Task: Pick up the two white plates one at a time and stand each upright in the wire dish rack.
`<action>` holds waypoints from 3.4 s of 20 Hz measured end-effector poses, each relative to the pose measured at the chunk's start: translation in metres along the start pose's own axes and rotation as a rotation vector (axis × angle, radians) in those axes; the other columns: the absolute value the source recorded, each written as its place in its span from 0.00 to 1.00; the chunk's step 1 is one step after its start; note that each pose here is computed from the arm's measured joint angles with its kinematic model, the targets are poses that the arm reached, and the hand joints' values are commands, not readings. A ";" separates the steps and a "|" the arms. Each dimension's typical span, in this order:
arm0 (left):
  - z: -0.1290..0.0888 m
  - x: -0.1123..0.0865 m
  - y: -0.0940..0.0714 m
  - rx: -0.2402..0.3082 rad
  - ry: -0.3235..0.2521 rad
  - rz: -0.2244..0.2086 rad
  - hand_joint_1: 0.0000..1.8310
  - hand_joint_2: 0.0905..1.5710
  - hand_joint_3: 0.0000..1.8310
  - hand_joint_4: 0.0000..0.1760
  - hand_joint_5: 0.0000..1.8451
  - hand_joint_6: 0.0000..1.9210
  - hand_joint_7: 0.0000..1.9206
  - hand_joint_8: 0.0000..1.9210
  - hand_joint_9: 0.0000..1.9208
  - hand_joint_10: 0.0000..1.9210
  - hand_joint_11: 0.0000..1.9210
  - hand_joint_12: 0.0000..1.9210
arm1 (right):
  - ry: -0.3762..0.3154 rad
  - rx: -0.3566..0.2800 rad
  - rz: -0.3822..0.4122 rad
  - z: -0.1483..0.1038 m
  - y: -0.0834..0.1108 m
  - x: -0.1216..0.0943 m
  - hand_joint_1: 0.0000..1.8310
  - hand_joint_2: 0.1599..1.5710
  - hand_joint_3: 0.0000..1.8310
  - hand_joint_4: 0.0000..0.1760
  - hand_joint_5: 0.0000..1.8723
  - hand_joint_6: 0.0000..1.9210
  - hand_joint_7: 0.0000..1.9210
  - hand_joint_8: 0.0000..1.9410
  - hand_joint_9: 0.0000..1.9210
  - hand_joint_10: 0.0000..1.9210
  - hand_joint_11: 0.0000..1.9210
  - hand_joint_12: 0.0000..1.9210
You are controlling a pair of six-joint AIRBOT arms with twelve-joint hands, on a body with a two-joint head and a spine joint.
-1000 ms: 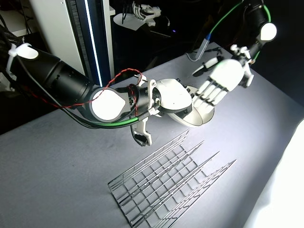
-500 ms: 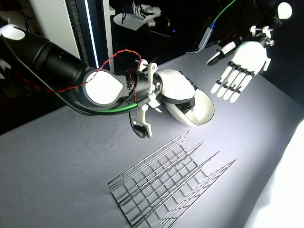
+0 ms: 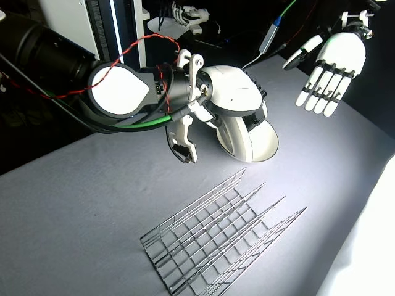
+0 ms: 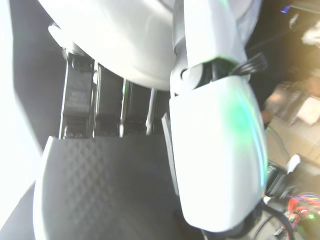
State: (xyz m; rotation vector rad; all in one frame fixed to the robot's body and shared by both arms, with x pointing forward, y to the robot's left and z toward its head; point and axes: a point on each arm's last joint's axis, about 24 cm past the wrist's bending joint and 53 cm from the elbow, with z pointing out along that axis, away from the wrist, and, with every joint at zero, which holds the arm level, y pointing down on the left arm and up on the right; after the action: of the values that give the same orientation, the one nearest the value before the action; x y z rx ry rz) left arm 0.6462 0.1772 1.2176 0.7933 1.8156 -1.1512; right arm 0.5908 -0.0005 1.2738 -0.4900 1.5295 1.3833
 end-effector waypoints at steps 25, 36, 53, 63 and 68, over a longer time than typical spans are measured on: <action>-0.023 0.000 0.020 -0.055 0.016 0.034 0.00 0.74 0.00 0.00 0.05 0.00 0.03 0.00 0.02 0.00 0.00 0.00 | -0.397 0.079 0.514 -0.020 -0.018 -0.119 0.75 0.66 0.00 0.00 0.52 0.49 0.53 0.42 0.51 0.61 0.42 0.73; -0.007 0.033 0.001 0.013 0.105 0.057 0.00 0.73 0.00 0.00 0.05 0.00 0.03 0.00 0.01 0.00 0.00 0.00 | -0.483 0.193 0.658 -0.056 -0.056 -0.131 0.76 0.65 0.00 0.00 0.54 0.46 0.54 0.40 0.52 0.62 0.43 0.77; 0.041 0.087 -0.025 0.075 0.191 0.046 0.00 0.73 0.00 0.00 0.04 0.00 0.02 0.00 0.00 0.00 0.00 0.00 | -0.554 0.342 0.764 -0.108 -0.097 -0.132 0.76 0.66 0.00 0.00 0.51 0.49 0.54 0.42 0.52 0.62 0.41 0.75; 0.051 0.115 -0.016 0.034 0.243 0.025 0.00 0.74 0.00 0.00 0.04 0.00 0.03 0.01 0.01 0.00 0.00 0.00 | -0.612 0.437 0.755 -0.148 -0.136 -0.133 0.76 0.65 0.00 0.00 0.53 0.49 0.56 0.37 0.53 0.58 0.42 0.70; 0.056 0.127 -0.014 0.027 0.268 0.025 0.00 0.74 0.00 0.00 0.05 0.00 0.03 0.00 0.01 0.00 0.00 0.00 | -0.634 0.498 0.724 -0.169 -0.158 -0.139 0.75 0.66 0.00 0.00 0.51 0.53 0.54 0.40 0.51 0.59 0.39 0.68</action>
State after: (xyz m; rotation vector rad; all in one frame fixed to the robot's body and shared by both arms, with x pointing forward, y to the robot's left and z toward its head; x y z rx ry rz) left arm 0.5933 0.1303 1.0971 1.0236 2.0038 -1.0965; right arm 0.7145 -0.2394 1.2878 0.8158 1.4674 1.3972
